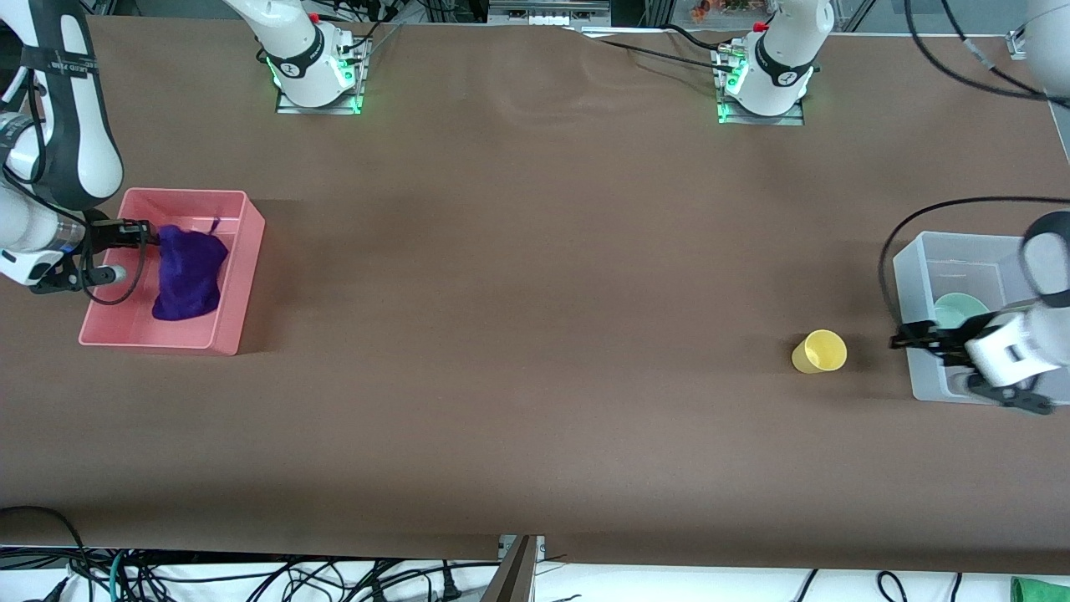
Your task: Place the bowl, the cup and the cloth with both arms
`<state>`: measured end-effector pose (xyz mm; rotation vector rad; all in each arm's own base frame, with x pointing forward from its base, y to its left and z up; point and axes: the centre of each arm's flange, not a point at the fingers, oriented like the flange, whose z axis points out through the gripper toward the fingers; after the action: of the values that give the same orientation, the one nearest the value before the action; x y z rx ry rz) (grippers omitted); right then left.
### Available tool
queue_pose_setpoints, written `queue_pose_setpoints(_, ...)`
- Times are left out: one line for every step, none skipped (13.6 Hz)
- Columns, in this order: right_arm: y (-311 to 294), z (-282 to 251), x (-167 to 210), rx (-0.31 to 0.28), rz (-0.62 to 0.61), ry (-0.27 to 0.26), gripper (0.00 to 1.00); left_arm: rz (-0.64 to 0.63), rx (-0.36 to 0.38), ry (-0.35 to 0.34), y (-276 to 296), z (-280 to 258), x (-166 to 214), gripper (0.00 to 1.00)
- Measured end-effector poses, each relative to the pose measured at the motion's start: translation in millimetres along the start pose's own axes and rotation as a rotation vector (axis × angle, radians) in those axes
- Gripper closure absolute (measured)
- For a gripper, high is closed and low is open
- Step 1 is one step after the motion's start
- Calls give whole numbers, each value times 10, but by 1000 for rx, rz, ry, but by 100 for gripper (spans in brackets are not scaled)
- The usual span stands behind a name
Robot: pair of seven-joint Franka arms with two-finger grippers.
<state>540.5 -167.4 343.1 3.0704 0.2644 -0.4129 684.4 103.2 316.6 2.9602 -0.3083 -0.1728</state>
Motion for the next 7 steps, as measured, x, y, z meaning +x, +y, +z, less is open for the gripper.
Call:
queue_pose_setpoints(-11,-192,26,2,4,27,38,-15,-15,9,57,238,64,0)
queue_pose_setpoints(-74,-449,57,9,-4,46,26,-26,-20,24,68,453,99,0)
queue_pose_setpoints(-209,-753,104,13,-28,61,18,-35,-23,35,54,628,101,4)
queue_pose_setpoints(-396,-1064,150,10,-53,76,6,-43,-25,40,36,743,89,5)
queue_pose_setpoints(-609,-1351,188,5,-64,94,0,-49,-26,40,27,830,67,16)
queue_pose_setpoints(-821,-1586,214,0,-54,112,0,-54,-27,35,29,900,37,26)
queue_pose_setpoints(-1003,-1741,227,-2,-34,123,0,-60,-29,29,32,948,15,39)
